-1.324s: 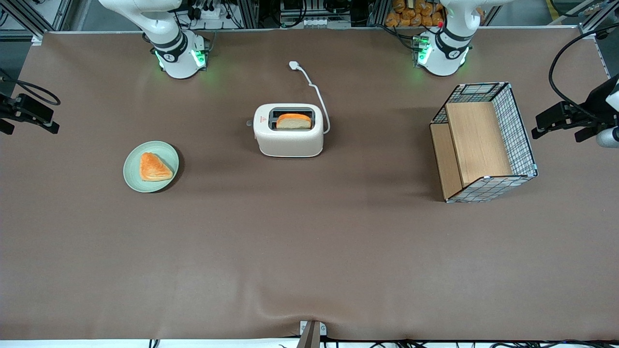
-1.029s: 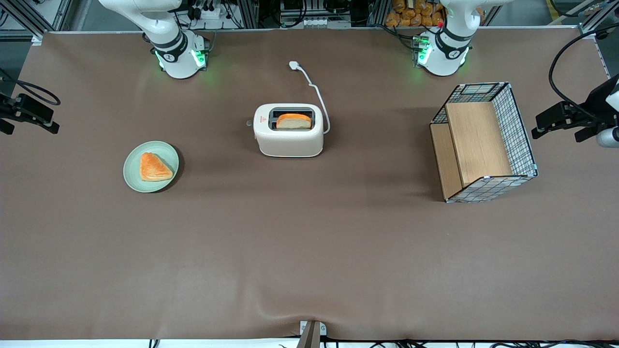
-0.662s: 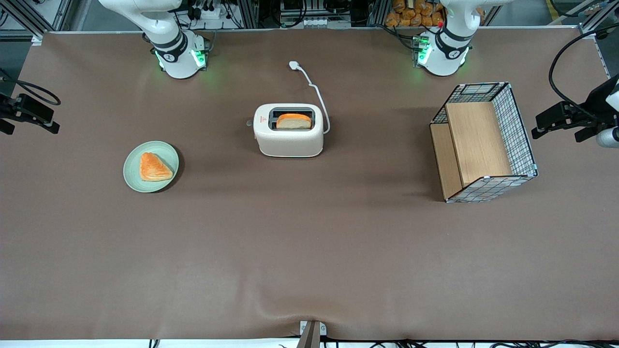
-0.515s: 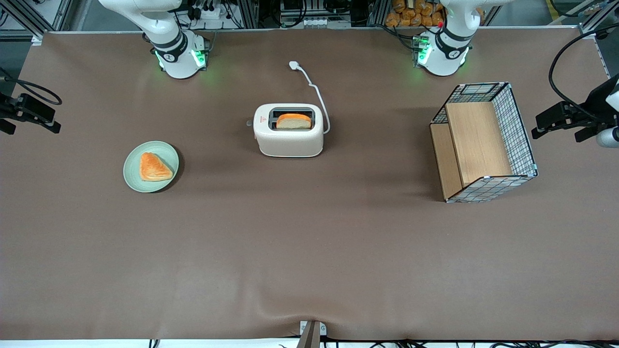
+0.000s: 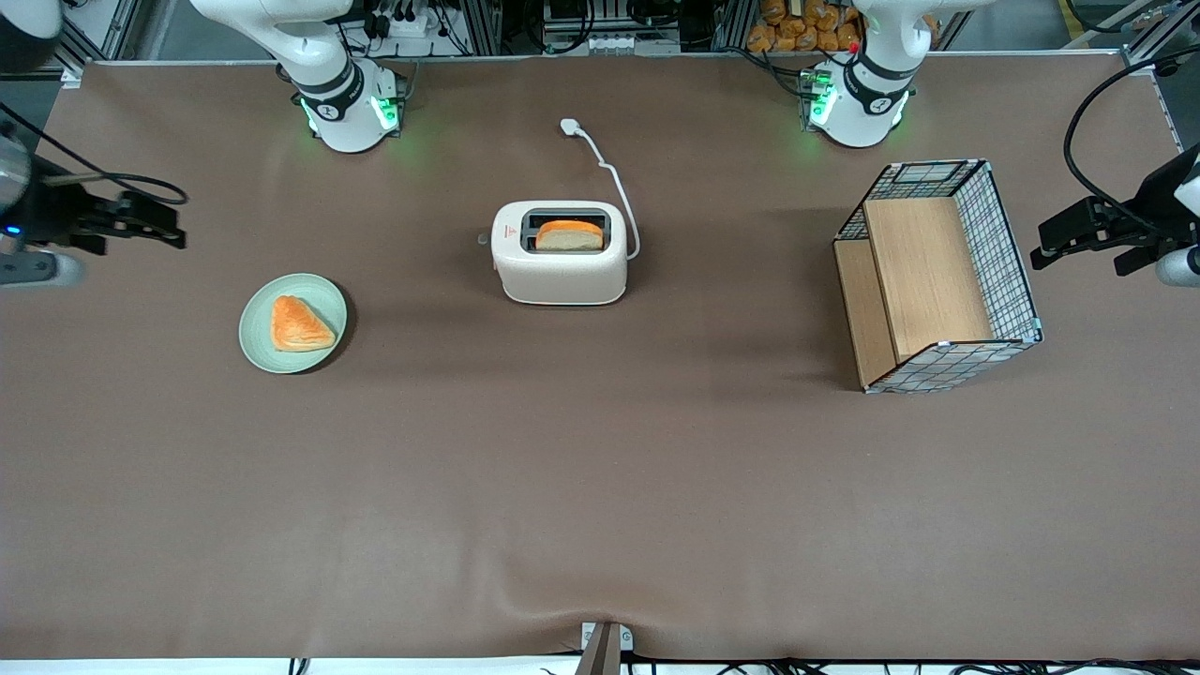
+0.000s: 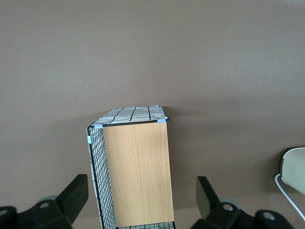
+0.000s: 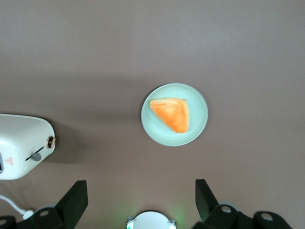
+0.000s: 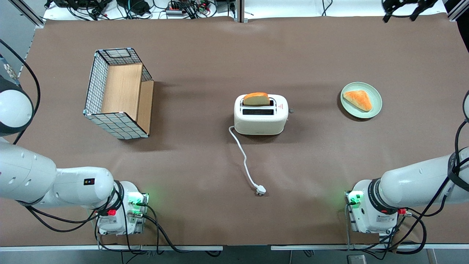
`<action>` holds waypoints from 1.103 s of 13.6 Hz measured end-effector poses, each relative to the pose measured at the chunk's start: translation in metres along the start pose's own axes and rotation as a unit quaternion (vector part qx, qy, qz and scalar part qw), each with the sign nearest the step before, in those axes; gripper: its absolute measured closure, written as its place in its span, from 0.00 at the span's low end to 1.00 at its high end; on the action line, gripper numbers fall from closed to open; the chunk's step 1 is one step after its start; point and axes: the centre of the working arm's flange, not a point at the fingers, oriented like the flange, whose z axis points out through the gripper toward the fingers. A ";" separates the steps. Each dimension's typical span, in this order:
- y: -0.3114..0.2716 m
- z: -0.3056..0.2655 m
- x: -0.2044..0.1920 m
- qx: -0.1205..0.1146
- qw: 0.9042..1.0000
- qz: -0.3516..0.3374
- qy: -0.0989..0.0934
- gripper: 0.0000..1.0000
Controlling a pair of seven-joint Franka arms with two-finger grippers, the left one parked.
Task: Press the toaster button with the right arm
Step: 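Move the right gripper over the plate toward the toaster's lever side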
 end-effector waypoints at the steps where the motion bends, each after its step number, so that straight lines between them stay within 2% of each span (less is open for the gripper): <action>1: -0.007 0.010 0.001 0.012 1.000 0.004 -0.011 0.00; 2: -0.013 0.021 0.001 0.028 0.999 0.008 -0.023 0.06; 3: -0.017 0.032 0.002 0.043 0.998 0.009 -0.036 0.06; 5: -0.023 0.057 0.002 0.068 0.996 0.009 -0.058 0.24; 6: -0.026 0.070 0.000 0.073 0.995 0.008 -0.066 0.37; 7: -0.034 0.084 -0.004 0.079 0.995 0.005 -0.067 0.48; 10: -0.070 0.134 -0.031 0.085 0.996 -0.011 -0.040 0.82; 11: -0.083 0.149 -0.043 0.088 0.995 -0.012 -0.039 0.94; 12: -0.097 0.163 -0.054 0.096 0.994 -0.009 -0.041 0.99; 14: -0.119 0.187 -0.067 0.106 0.994 -0.006 -0.038 0.99; 15: -0.128 0.203 -0.070 0.121 0.992 0.002 -0.035 0.99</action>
